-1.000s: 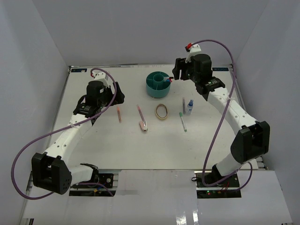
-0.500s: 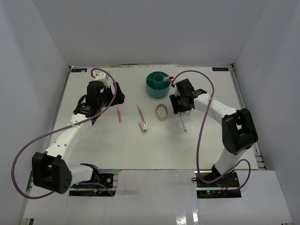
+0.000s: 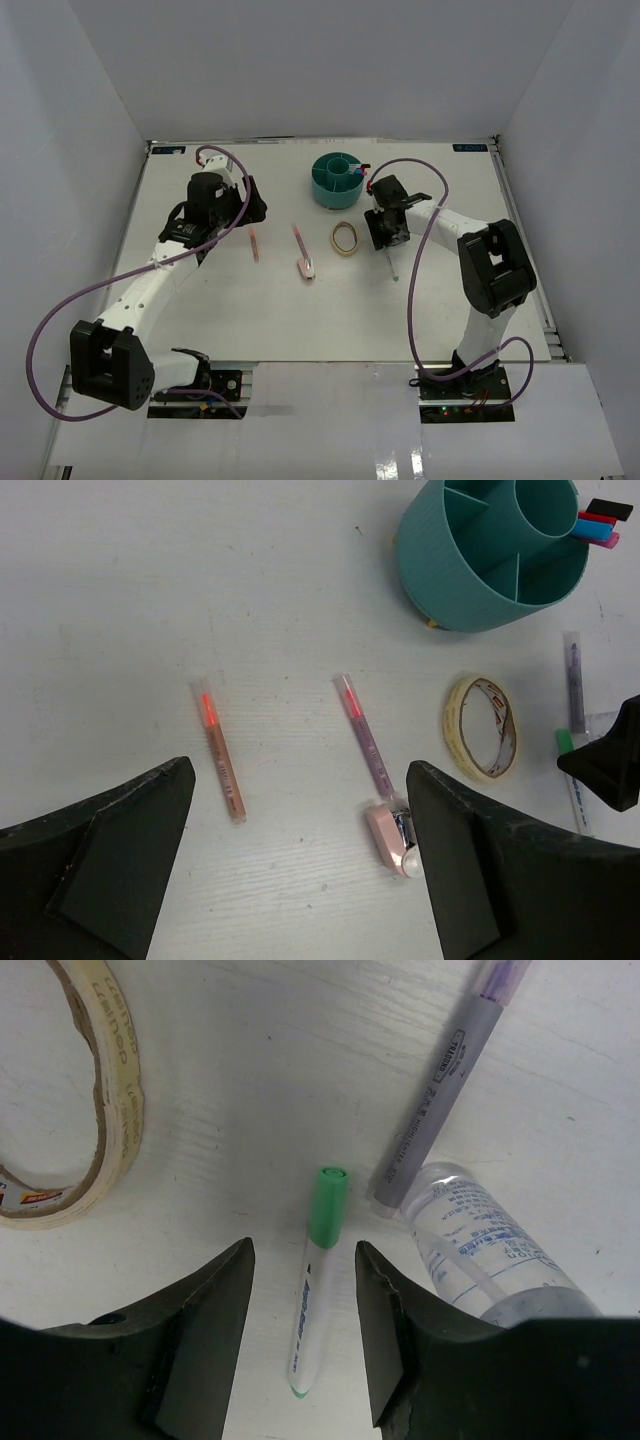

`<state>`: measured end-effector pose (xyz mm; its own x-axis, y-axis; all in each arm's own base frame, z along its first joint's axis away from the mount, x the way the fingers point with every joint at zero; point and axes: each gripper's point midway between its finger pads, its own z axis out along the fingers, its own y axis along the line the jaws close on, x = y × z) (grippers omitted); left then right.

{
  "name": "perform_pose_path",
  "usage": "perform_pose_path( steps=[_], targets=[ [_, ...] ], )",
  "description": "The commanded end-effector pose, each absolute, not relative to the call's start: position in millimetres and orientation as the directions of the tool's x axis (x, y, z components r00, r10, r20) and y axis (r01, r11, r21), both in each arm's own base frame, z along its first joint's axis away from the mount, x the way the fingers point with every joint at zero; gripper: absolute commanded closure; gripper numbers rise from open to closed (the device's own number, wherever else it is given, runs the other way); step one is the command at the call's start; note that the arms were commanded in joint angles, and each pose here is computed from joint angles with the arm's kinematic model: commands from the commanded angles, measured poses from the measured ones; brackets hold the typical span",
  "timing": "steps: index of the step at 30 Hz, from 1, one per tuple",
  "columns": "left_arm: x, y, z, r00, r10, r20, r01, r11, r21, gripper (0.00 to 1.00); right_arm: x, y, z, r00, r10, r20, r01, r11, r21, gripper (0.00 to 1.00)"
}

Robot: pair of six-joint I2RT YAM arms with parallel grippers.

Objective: Sort the stationery into containers
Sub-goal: Pick up the pen from the center of the board.

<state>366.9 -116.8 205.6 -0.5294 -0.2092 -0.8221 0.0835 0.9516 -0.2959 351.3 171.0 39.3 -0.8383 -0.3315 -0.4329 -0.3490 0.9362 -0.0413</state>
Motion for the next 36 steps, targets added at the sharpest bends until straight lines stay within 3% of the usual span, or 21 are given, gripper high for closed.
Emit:
perform_pose_path(
  steps=[1,11,16,19,22,27,32,36],
  targets=[
    [366.5,-119.3,204.5,-0.531,-0.213,-0.821,0.093,0.948,-0.306,0.02,354.4,166.8,32.8,-0.843,-0.324,-0.430,-0.331,0.942,-0.060,0.49],
    [365.1,-124.5,202.5,-0.544,-0.208,-0.812,0.115,0.941,-0.319,0.02,345.6,166.8,11.7,-0.861,-0.332,-0.385,-0.341,0.939,-0.045,0.59],
    [365.1,-125.1,202.0,-0.547,-0.208,-0.811,0.117,0.940,-0.320,0.02,344.3,167.1,17.9,-0.860,-0.322,-0.396,-0.336,0.941,-0.037,0.83],
    [364.5,-125.9,201.8,-0.549,-0.210,-0.809,0.119,0.939,-0.324,0.02,347.4,170.5,29.5,-0.847,-0.322,-0.424,-0.341,0.939,-0.032,0.90],
    [364.2,-127.9,202.9,-0.550,-0.208,-0.809,0.130,0.935,-0.329,0.02,353.8,183.2,59.6,-0.811,-0.313,-0.494,-0.360,0.933,-0.001,0.92],
    [362.9,-129.7,205.3,-0.549,-0.211,-0.809,0.137,0.932,-0.336,0.02,378.9,209.1,143.9,-0.670,-0.233,-0.705,-0.389,0.919,0.066,0.92],
    [362.8,-127.7,205.9,-0.545,-0.213,-0.811,0.131,0.934,-0.332,0.02,418.3,227.9,243.8,-0.386,-0.074,-0.919,-0.408,0.908,0.098,0.92],
    [362.6,-126.5,206.8,-0.541,-0.214,-0.814,0.127,0.935,-0.330,0.02,448.2,234.9,305.8,-0.151,0.035,-0.988,-0.397,0.913,0.094,0.90]
  ],
)
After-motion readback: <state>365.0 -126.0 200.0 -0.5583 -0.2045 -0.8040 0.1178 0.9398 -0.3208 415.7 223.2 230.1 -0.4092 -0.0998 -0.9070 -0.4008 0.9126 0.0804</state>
